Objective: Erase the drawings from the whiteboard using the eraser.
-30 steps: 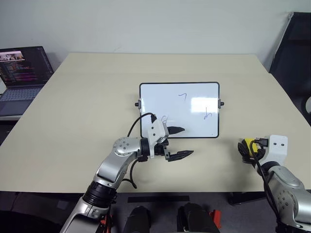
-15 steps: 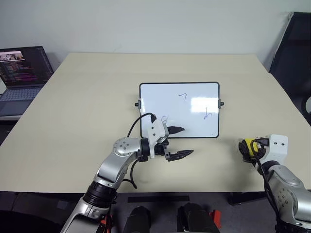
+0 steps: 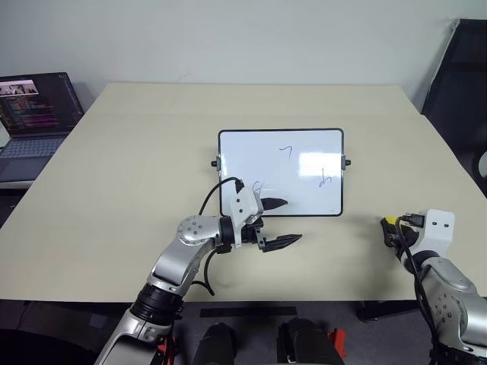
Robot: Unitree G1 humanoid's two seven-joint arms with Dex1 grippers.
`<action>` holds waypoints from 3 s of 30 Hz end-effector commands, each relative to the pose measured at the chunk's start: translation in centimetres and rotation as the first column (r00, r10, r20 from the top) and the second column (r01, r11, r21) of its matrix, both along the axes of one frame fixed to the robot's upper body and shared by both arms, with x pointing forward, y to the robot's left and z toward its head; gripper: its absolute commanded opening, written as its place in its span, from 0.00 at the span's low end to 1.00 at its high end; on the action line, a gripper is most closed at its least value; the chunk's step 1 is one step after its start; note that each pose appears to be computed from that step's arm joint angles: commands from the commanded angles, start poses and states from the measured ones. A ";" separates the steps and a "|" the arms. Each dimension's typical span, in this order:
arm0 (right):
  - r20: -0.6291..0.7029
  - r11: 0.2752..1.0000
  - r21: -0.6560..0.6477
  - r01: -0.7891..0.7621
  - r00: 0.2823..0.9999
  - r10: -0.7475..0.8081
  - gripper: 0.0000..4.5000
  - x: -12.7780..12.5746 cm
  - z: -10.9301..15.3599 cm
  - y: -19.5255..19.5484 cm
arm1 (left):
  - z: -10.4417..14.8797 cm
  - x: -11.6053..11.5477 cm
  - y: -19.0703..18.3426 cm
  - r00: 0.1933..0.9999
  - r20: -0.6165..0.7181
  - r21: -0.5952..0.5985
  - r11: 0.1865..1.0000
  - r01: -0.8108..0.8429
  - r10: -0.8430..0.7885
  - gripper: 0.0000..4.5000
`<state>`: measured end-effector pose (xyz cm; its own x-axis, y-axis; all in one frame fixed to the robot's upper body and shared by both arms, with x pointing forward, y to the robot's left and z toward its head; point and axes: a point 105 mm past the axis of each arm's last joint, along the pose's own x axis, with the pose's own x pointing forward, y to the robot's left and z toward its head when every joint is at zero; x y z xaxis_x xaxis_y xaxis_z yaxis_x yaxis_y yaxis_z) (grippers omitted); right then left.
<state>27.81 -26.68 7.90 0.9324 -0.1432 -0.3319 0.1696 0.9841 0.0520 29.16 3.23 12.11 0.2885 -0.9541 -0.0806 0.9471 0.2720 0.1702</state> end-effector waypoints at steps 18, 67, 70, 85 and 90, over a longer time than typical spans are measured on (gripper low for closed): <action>0.306 0.888 -0.410 -0.207 0.887 0.347 0.21 3.1 8.3 5.3 | 2.6 5.5 1.5 0.910 0.247 -0.028 0.942 -0.335 0.332 1.00; 0.024 0.873 -0.291 -0.393 0.909 0.417 0.21 3.4 1.7 8.4 | 2.5 5.8 -0.1 0.915 0.262 -0.053 0.951 -0.305 0.308 1.00; 0.050 0.869 -0.319 -0.379 0.909 0.414 0.21 3.7 2.6 8.1 | 2.5 5.8 0.0 0.916 0.263 -0.051 0.952 -0.301 0.304 1.00; 0.268 0.831 -0.415 -0.369 0.824 0.500 0.21 8.2 7.1 11.8 | 2.5 5.6 0.1 0.914 0.269 -0.055 0.952 -0.301 0.304 1.00; 0.173 0.831 -0.417 -0.369 0.865 0.471 0.21 7.5 5.1 10.2 | 2.4 5.3 0.2 0.914 0.265 -0.057 0.951 -0.305 0.309 1.00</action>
